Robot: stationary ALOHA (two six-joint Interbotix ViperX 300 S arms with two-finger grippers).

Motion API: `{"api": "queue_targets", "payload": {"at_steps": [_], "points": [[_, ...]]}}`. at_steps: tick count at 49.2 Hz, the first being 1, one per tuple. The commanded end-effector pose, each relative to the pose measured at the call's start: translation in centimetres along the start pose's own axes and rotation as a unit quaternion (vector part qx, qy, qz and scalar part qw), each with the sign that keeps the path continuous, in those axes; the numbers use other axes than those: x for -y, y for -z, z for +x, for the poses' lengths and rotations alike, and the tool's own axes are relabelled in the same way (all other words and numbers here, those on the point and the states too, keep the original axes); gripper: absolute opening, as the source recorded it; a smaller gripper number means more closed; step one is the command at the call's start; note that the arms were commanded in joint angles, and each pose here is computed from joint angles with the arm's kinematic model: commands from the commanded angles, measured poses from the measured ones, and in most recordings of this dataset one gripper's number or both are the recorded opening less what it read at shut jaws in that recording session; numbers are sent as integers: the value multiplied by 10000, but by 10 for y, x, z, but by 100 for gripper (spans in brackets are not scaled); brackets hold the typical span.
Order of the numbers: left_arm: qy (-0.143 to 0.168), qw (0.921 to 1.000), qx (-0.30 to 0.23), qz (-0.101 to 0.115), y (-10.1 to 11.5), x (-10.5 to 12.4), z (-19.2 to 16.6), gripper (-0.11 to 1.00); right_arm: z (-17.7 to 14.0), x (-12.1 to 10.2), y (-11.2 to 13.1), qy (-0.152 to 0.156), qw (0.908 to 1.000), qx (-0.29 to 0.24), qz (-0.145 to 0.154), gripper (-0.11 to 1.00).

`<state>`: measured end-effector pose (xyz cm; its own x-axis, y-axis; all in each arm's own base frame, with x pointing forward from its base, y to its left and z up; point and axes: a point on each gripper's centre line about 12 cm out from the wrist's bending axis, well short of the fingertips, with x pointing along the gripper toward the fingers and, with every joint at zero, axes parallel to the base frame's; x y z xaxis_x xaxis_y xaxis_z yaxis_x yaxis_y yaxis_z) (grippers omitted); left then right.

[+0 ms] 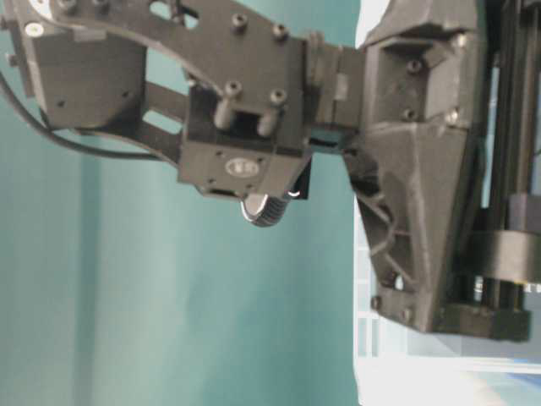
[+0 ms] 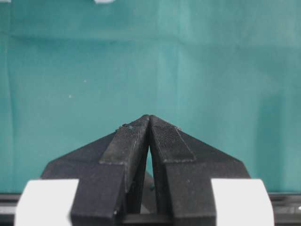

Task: Take the box out of the case with the right arm.
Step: 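Lower the box onto the table in front of the case and release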

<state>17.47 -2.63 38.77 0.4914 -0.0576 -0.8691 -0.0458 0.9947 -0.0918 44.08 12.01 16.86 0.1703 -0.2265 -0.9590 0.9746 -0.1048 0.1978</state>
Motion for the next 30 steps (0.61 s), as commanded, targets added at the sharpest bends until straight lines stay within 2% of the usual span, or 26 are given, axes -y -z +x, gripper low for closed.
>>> {"api": "queue_targets", "payload": {"at_steps": [1, 5, 7, 21, 30], "points": [[20, 10000, 67, 27, -2, 1, -3, 0, -14, -4, -1, -169, 9998, -85, 35, 77], [12, 10000, 69, 21, -2, 1, -3, 0, -15, -4, -1, -172, 9998, -94, 40, 92], [11, 10000, 61, 21, -2, 1, -3, 0, -15, -5, -1, -178, 9998, -97, 42, 95], [18, 10000, 59, 20, -2, 1, -3, 0, -23, -7, -3, -149, 9998, -61, 78, 93], [9, 10000, 54, 21, -2, 1, -2, 0, -50, -7, -13, -34, 9998, 117, 129, 92]]}}
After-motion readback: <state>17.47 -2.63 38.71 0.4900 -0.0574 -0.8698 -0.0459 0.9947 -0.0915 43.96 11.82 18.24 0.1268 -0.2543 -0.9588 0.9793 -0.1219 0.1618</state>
